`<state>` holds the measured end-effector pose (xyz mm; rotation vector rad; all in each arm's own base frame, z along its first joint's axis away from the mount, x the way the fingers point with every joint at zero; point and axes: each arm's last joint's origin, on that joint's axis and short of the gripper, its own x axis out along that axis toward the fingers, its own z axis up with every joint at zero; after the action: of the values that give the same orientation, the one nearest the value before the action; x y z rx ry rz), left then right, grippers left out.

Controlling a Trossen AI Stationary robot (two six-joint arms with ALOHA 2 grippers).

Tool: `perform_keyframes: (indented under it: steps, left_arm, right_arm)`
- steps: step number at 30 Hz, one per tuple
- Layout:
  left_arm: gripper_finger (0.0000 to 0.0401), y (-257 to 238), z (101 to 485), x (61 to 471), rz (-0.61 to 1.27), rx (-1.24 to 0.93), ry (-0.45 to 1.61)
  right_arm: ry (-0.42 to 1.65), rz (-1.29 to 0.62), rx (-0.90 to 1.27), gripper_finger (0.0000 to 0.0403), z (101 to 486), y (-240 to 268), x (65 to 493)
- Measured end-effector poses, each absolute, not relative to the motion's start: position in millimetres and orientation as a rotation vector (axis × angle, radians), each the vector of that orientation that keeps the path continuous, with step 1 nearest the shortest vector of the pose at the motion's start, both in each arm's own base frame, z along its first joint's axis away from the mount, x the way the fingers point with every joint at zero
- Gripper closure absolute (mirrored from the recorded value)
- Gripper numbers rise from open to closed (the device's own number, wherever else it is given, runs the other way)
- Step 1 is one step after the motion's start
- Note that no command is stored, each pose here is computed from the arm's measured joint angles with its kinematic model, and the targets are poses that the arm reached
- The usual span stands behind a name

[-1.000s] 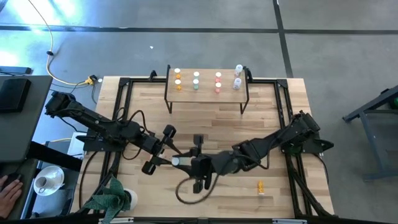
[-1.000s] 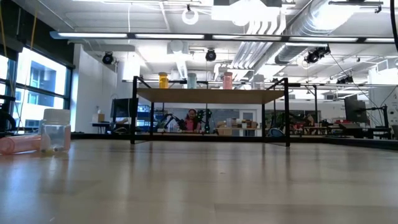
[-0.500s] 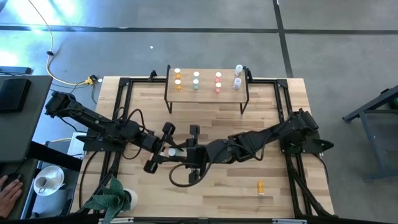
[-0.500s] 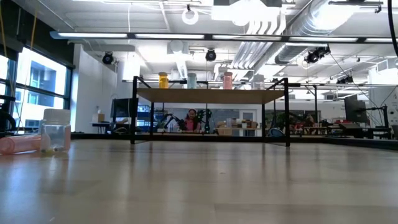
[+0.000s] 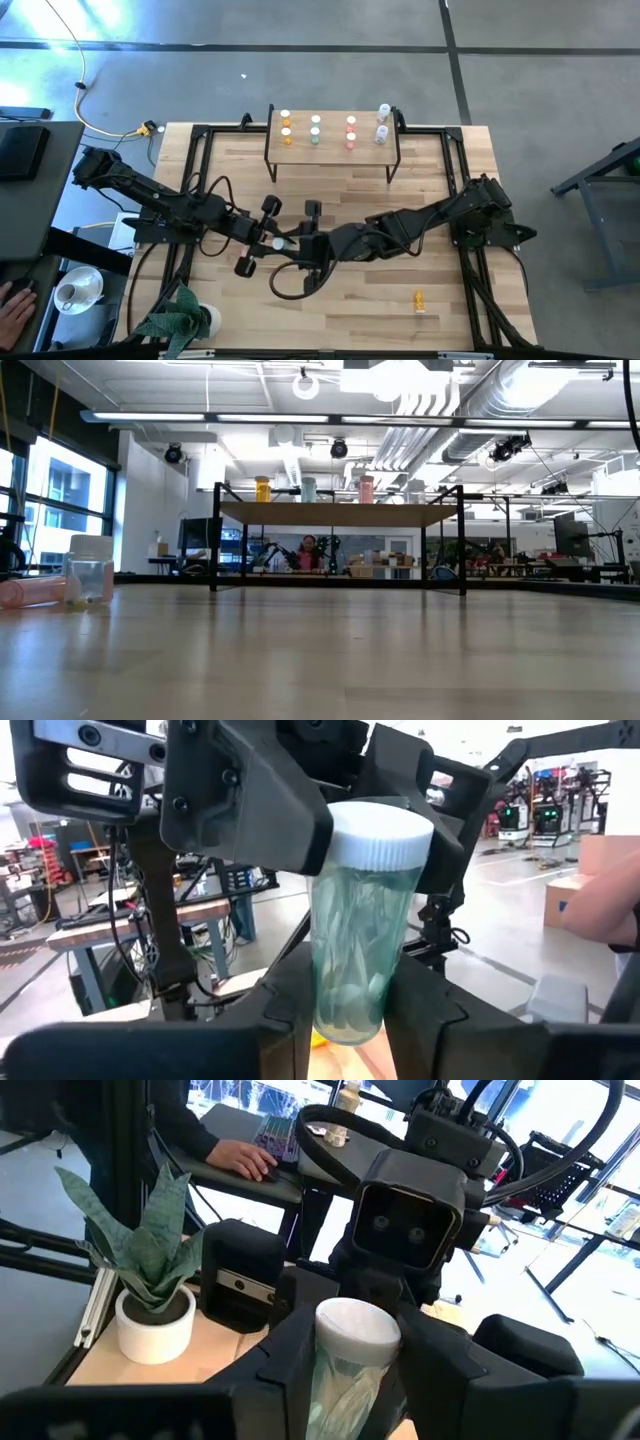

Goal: Pick and place medicine bottles onto shelf by color
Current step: Put the blue pill bottle on the shelf

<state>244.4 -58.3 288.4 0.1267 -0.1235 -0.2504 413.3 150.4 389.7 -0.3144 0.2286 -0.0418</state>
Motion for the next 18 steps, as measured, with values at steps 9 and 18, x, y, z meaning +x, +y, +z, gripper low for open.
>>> perform_keyframes:
  steps: [9,18]
  left_arm:
    - [0.0312,-56,281,245,-0.165,0.100,-0.042]
    - [0.0312,-54,271,246,-0.082,0.108,0.070]
  right_arm:
    - [0.256,-0.072,-0.360,0.0222,389,147,412]
    - [0.226,-0.102,-0.315,0.0199,424,134,382]
